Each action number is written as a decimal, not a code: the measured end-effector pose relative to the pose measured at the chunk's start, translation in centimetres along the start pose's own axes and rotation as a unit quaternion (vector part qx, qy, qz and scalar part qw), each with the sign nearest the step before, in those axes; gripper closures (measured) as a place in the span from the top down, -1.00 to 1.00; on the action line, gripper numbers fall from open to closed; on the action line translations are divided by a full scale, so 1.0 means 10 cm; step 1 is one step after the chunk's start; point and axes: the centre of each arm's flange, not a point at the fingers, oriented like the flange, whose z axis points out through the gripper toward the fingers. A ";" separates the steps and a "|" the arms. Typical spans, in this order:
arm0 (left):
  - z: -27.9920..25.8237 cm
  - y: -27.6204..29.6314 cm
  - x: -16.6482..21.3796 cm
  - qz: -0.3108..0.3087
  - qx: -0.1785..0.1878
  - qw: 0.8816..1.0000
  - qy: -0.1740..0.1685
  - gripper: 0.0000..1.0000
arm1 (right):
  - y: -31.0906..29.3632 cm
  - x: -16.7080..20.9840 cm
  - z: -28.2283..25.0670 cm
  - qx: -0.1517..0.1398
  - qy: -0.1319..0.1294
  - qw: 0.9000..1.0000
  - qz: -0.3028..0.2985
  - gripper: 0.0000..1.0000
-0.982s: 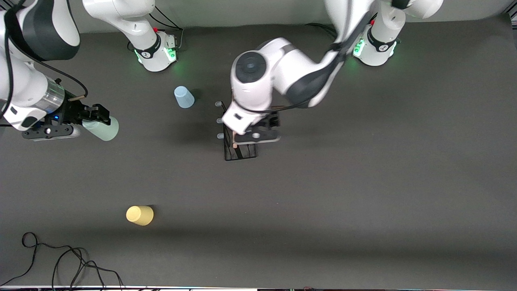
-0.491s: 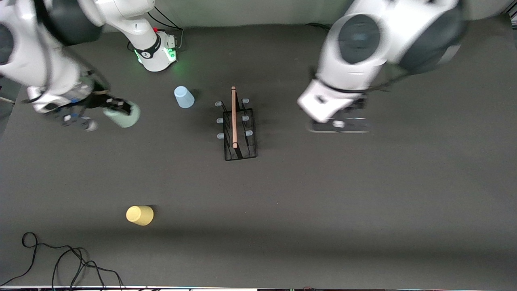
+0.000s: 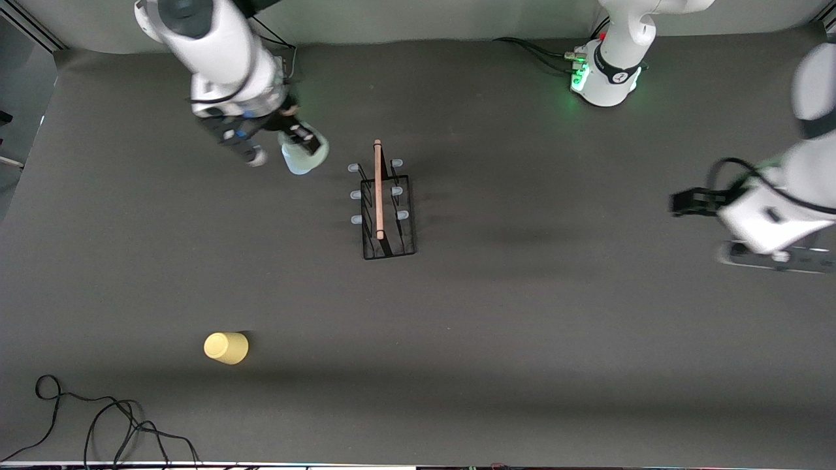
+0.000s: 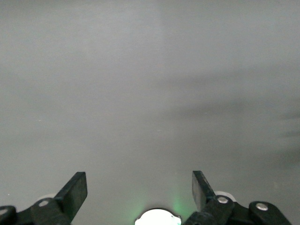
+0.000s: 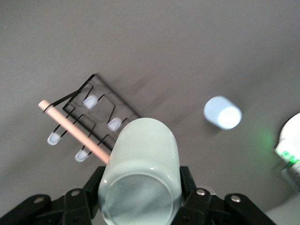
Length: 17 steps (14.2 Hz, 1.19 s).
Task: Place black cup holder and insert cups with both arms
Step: 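Place the green cup onto a rack peg with the right gripper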
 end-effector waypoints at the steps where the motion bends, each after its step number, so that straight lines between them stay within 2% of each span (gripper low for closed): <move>1: 0.04 -0.16 -0.01 -0.009 -0.003 1.000 -0.001 0.99 | -0.04 -0.15 0.13 0.001 0.002 1.000 0.007 0.36; 5: 0.40 -0.28 0.01 -0.017 -0.004 1.000 0.022 0.99 | 0.00 -0.17 0.68 0.013 0.007 1.000 0.020 0.36; 8: 0.64 -0.20 -0.21 -0.012 0.000 0.999 0.048 1.00 | 0.03 -0.16 1.04 0.030 0.012 0.999 0.022 0.36; 12: 0.34 -0.18 -0.49 -0.012 0.002 0.998 0.069 1.00 | -0.07 -0.26 1.48 0.032 0.016 0.999 0.025 0.36; 15: 0.21 -0.17 -0.48 -0.011 0.002 0.997 0.074 1.00 | -0.16 -0.30 1.81 0.027 0.018 0.999 0.034 0.36; 17: 0.25 -0.16 -0.44 -0.009 0.002 0.998 0.065 1.00 | -0.18 -0.30 2.00 0.030 0.020 0.999 0.038 0.36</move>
